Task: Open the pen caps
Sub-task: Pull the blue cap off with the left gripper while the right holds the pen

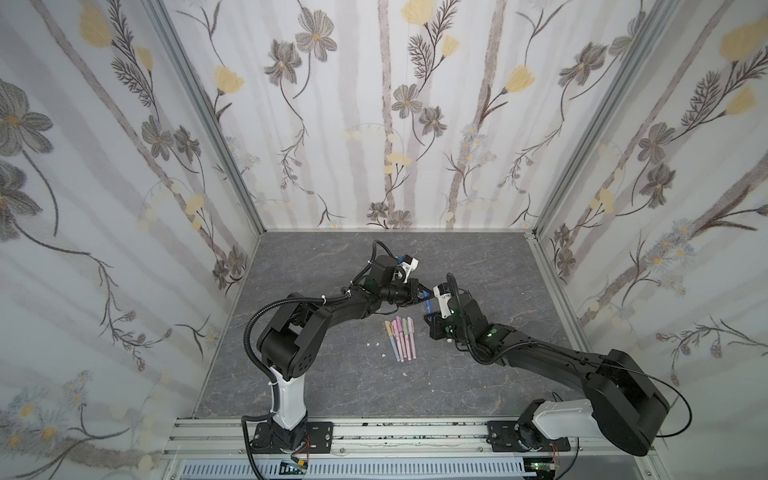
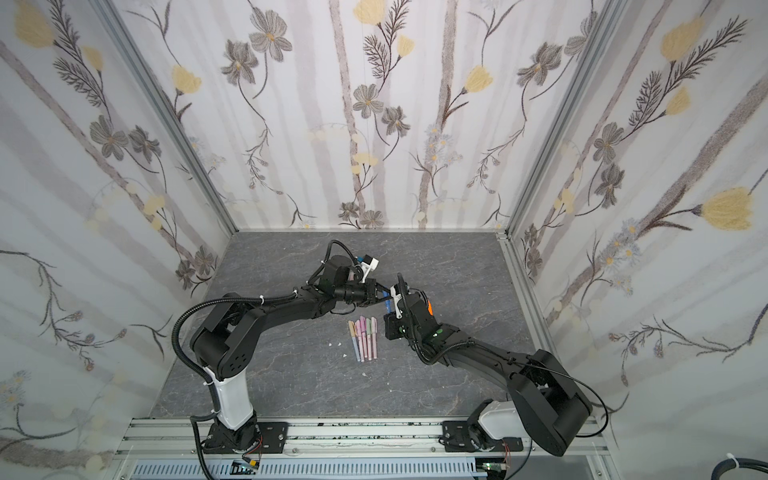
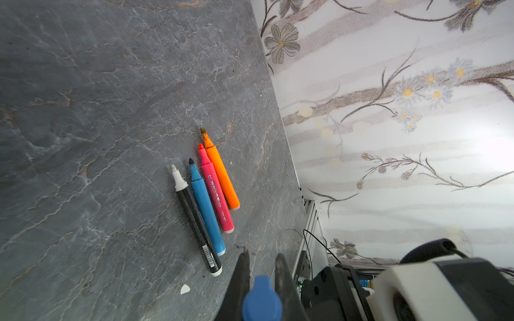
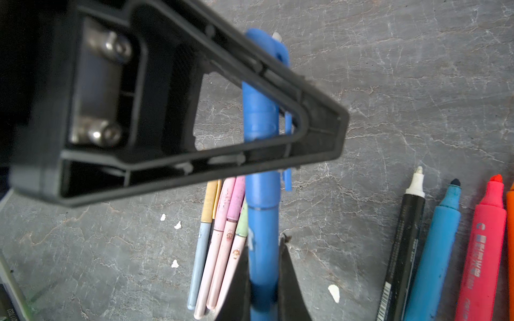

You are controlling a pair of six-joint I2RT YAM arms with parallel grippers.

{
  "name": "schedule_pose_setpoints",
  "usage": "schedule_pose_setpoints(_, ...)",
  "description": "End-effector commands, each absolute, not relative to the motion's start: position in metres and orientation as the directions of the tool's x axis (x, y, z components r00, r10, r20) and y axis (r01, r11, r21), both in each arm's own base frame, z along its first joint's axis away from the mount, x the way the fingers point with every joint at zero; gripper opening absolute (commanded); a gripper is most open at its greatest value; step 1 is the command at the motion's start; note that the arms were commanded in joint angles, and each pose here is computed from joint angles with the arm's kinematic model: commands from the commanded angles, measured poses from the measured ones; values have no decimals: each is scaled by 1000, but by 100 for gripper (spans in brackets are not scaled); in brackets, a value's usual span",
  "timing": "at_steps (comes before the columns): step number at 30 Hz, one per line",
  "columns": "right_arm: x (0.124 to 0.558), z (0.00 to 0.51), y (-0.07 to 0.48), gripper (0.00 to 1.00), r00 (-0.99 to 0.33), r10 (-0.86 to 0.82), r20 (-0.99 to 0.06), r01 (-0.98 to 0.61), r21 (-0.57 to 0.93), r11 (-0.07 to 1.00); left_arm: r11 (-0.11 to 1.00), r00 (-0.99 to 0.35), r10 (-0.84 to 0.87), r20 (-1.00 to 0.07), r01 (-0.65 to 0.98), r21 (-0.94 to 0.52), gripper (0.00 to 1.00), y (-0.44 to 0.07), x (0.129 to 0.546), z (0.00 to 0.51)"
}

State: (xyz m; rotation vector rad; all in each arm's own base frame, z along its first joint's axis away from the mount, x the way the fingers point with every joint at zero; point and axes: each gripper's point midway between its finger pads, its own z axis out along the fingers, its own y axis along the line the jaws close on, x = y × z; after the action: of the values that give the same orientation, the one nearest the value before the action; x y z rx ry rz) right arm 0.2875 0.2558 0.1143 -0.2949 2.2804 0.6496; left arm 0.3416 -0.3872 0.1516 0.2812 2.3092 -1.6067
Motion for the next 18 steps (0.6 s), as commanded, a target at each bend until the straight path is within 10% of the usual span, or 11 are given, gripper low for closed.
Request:
schedule_pose_setpoints(1, 292, 127, 262, 0, -682, 2, -731, -408, 383, 829, 333, -923, -13, -384, 358, -872, 0, -389, 342, 158)
schedule_pose_setpoints(18, 278, 118, 261, 0, -705, -21, -709, -424, 397, 814, 456, -886, -114, -449, 355, -816, 0, -347, 404, 163)
